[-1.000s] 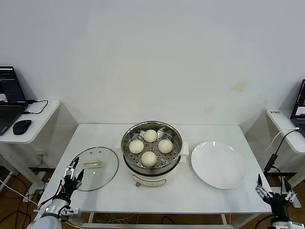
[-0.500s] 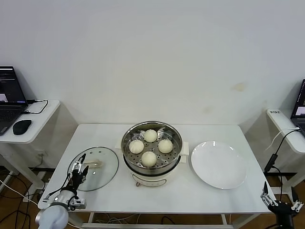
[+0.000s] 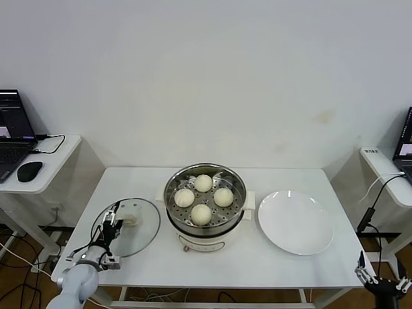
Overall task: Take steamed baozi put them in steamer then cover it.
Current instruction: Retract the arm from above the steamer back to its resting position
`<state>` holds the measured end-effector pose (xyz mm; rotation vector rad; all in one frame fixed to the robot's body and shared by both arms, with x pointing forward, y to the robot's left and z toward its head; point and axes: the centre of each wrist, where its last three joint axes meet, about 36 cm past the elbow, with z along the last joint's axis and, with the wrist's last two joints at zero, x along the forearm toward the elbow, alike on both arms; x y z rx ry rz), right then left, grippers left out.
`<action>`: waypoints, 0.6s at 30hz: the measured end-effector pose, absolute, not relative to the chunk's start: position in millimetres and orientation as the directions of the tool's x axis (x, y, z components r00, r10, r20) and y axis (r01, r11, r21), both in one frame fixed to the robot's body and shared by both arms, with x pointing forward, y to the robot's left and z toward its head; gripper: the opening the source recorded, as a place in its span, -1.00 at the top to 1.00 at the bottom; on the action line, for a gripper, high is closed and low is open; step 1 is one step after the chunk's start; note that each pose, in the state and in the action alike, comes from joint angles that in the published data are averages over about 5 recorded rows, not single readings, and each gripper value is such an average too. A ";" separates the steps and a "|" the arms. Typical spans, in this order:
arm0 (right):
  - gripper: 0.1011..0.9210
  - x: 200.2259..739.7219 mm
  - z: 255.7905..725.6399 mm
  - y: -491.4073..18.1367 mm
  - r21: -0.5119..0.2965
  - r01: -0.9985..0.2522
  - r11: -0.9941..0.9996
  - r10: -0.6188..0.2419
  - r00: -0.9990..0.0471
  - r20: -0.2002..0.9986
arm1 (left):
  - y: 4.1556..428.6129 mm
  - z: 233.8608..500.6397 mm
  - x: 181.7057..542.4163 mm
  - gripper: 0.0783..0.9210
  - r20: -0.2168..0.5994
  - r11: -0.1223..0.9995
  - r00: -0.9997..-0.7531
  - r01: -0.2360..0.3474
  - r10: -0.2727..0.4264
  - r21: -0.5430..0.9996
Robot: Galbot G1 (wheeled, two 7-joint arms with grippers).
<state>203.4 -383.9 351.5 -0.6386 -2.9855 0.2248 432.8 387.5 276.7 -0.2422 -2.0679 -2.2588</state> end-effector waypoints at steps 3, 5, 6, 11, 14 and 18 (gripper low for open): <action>-0.76 203.3 349.1 -382.1 -0.160 0.398 0.903 0.410 -0.911 0.052 | 388.2 276.7 438.7 -0.77 0.161 -0.086 -0.986 0.156 0.051 0.984; -0.76 203.3 348.0 -381.1 -0.160 0.395 0.904 0.408 -0.911 0.054 | 388.0 276.2 441.7 -0.77 0.161 -0.080 -0.986 0.157 0.048 0.984; -0.76 203.3 347.7 -380.7 -0.161 0.394 0.905 0.407 -0.912 0.055 | 387.8 275.8 442.9 -0.77 0.161 -0.077 -0.986 0.158 0.047 0.985; -0.76 203.3 346.2 -379.2 -0.164 0.389 0.906 0.403 -0.913 0.059 | 387.5 274.1 446.0 -0.69 0.163 -0.058 -0.986 0.160 0.040 0.985; -0.76 203.5 344.9 -377.7 -0.165 0.385 0.908 0.400 -0.915 0.063 | 387.9 272.1 446.2 -0.51 0.168 -0.047 -0.985 0.166 0.036 0.985; -0.76 203.7 343.2 -375.9 -0.167 0.380 0.910 0.395 -0.916 0.067 | 388.4 268.3 446.6 -0.24 0.176 -0.029 -0.984 0.175 0.028 0.984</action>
